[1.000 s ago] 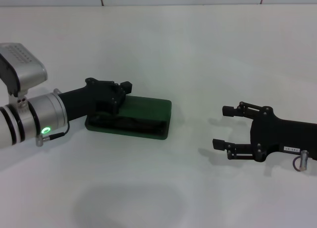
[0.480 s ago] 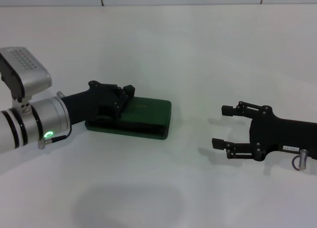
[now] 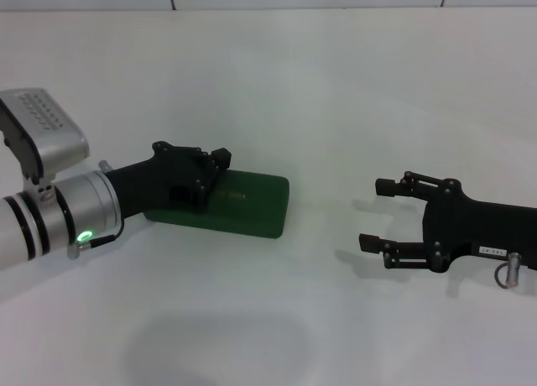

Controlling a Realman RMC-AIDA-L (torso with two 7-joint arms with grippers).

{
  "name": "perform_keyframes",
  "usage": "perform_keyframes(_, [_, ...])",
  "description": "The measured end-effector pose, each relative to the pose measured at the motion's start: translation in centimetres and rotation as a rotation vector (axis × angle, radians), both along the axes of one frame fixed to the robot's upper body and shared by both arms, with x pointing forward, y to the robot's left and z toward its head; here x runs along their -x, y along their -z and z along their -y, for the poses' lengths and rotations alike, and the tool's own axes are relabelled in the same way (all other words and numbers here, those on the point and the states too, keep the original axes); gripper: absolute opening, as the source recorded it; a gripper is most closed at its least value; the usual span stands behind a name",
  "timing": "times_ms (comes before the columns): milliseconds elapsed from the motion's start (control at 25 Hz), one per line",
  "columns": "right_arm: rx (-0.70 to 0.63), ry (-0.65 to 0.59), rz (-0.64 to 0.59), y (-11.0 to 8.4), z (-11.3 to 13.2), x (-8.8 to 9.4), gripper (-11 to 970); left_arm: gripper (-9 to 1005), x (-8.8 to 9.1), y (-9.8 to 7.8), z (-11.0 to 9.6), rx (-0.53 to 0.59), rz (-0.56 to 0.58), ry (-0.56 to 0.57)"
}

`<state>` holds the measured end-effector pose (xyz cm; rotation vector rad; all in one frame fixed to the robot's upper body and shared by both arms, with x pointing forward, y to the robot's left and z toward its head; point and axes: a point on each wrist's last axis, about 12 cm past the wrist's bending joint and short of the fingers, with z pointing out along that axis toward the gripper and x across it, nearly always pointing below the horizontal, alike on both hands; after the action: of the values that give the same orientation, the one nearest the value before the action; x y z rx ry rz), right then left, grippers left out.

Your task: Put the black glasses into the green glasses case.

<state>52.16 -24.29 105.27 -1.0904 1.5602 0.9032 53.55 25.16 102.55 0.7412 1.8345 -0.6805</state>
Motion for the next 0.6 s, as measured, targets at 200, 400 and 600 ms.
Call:
perform_keyframes(200, [-0.001,0.000,0.000,0.0,0.0,0.0,840,40,0.1,0.1,0.1,0.002,0.004,0.007])
perform_keyframes(400, [-0.003,0.000,0.000,0.0,-0.1,0.0,840,48,-0.5,-1.5,0.2,0.105,-0.015,0.021])
perform_keyframes(600, [-0.012,0.018,-0.013,-0.1,0.1,-0.2,840,56,-1.7,-3.9,-0.1,0.230,-0.130,0.049])
